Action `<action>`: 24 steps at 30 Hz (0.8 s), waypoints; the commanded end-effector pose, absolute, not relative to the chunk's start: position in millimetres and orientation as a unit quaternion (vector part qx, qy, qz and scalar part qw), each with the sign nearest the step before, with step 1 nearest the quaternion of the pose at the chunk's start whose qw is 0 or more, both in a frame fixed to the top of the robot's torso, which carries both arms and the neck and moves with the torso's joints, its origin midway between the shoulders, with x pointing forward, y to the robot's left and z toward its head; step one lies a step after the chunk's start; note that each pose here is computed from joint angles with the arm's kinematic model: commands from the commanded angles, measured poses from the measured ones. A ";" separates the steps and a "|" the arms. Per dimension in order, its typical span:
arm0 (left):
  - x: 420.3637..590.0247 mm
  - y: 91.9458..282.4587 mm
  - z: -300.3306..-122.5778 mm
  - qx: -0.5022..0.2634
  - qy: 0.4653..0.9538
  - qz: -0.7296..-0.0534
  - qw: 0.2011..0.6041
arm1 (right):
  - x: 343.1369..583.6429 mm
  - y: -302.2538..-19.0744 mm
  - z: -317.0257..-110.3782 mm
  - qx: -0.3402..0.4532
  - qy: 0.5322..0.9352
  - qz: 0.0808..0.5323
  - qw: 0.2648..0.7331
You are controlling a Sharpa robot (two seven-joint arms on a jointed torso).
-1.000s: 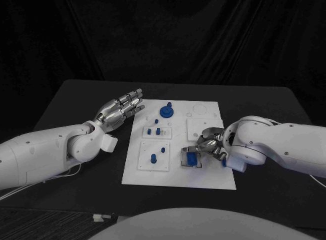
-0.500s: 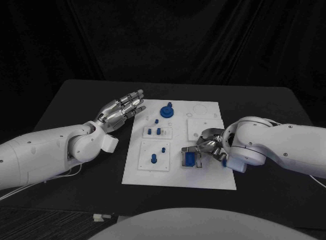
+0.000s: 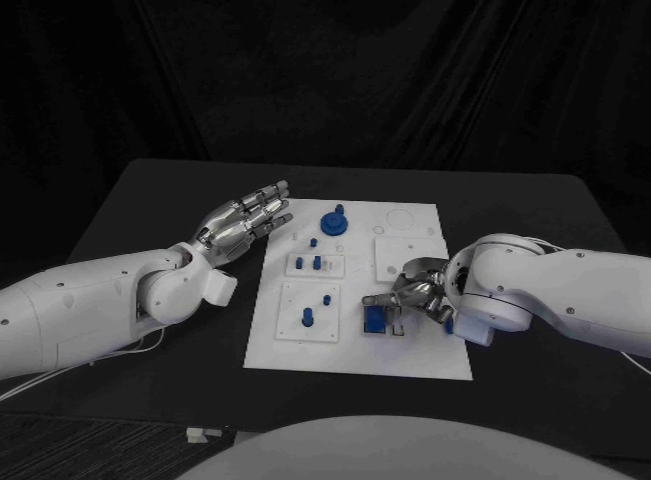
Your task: Assemble the parts on the task board
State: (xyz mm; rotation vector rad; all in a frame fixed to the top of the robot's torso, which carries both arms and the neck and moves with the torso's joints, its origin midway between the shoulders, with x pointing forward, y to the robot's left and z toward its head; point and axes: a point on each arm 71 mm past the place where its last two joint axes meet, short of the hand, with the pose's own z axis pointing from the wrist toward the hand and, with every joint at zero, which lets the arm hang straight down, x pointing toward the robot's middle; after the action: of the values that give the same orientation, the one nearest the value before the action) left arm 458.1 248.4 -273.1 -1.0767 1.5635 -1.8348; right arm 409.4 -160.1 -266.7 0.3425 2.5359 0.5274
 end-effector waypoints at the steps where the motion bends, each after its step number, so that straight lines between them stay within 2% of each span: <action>1: 457.1 245.9 -273.2 -0.393 0.572 -0.679 0.239 | 408.2 -161.3 -268.3 0.118 0.940 0.183 0.262; 12: 456.7 246.3 -274.4 -0.394 0.574 -0.678 0.236 | 408.2 -167.5 -266.1 0.131 0.934 0.186 0.277; 18: 456.5 247.0 -274.8 -0.394 0.575 -0.677 0.235 | 402.7 -172.0 -258.3 0.139 0.919 0.220 0.297; 24: 456.5 247.0 -275.2 -0.395 0.576 -0.677 0.235 | 396.6 -172.5 -243.3 0.084 0.893 0.252 0.364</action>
State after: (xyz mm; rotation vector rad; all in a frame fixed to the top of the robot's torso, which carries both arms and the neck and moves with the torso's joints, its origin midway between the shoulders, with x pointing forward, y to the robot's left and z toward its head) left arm 457.3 248.8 -275.6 -1.0858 1.5827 -1.8340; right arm 393.0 -176.6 -252.8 0.3222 2.4363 0.5964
